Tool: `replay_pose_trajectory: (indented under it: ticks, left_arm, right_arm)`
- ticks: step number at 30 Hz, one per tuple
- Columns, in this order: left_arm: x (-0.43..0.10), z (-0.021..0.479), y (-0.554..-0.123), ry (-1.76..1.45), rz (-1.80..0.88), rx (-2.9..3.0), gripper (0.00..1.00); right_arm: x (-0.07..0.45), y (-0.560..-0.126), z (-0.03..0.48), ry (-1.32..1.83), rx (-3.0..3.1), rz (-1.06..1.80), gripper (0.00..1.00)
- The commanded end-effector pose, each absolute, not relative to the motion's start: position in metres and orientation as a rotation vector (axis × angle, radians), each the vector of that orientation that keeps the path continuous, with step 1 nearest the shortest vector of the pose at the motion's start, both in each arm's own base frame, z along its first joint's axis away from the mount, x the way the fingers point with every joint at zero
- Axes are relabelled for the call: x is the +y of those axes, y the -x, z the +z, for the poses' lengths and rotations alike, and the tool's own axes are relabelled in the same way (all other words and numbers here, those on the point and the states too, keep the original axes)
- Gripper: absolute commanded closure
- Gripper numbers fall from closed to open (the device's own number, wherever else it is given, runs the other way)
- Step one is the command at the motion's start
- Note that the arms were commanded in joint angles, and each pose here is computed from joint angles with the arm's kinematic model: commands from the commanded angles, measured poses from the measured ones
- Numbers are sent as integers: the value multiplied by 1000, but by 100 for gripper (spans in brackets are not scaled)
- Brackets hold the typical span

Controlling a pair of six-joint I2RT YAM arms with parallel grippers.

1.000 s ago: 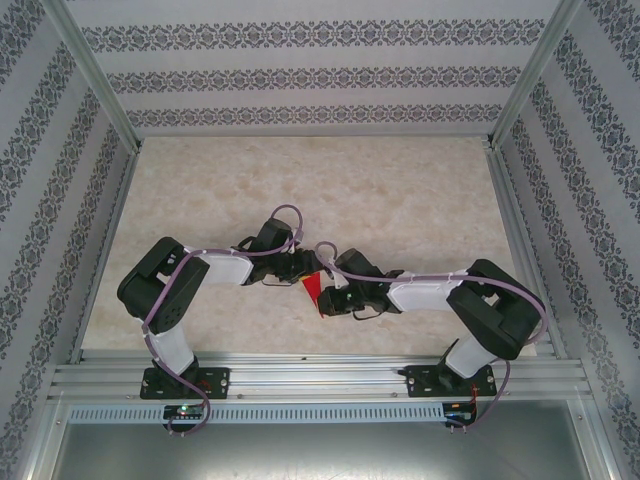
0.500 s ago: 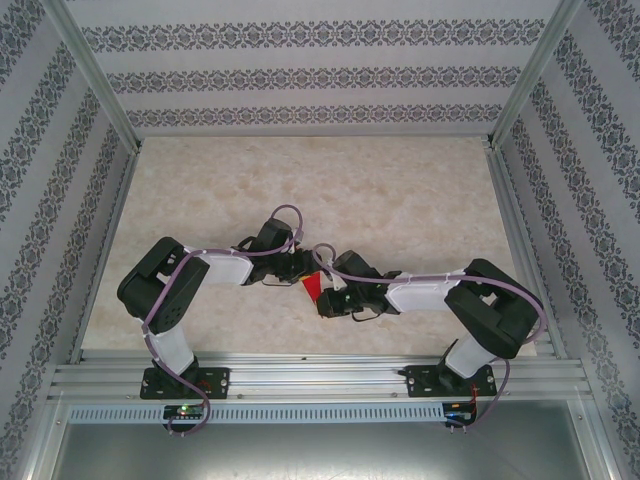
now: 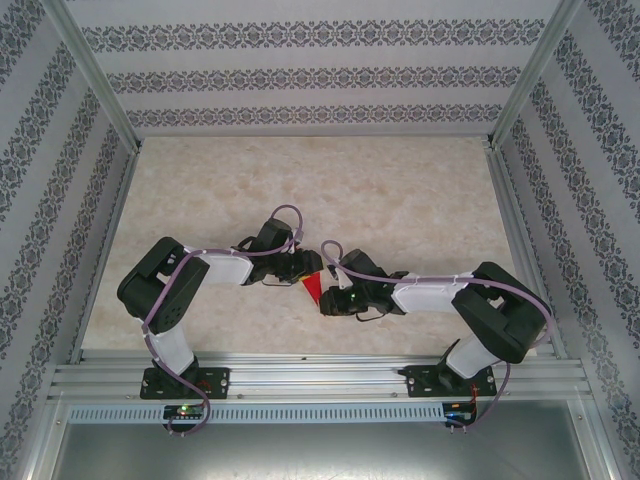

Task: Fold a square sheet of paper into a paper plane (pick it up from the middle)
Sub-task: Fold the wing for the fifth time at the center of the table.

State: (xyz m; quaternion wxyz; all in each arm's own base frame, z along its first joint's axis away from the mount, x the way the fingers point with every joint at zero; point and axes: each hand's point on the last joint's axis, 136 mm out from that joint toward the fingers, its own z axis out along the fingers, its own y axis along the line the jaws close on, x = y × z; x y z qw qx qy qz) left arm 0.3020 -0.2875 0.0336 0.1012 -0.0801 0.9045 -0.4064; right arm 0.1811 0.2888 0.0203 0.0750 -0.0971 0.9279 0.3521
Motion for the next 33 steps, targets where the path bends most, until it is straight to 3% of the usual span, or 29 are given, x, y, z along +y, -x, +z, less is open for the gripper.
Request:
replay_pose_trajectory:
  ticks: [1,9,23,28,33]
  left_arm:
    - [-276,12,-288,287,-1094,2768,55]
    - [-276,12,-288,284,-1096,2769,55]
    - [-276,11,-287,280,-1097,2777,55]
    - [-277,10,-287,280,-1098,2780,55]
    - [-276,10,-287,282,-1095,2781,55]
  right_arm:
    - [276,-180,10,253,2821,974,84]
    - [281,-175,7,225,2824,1050,84]
    - [273,-204,65,128,2657,998,75]
    - [310,-201,82,173,2595,1263,95]
    - [331,-201,73,205,2619,1298,98]
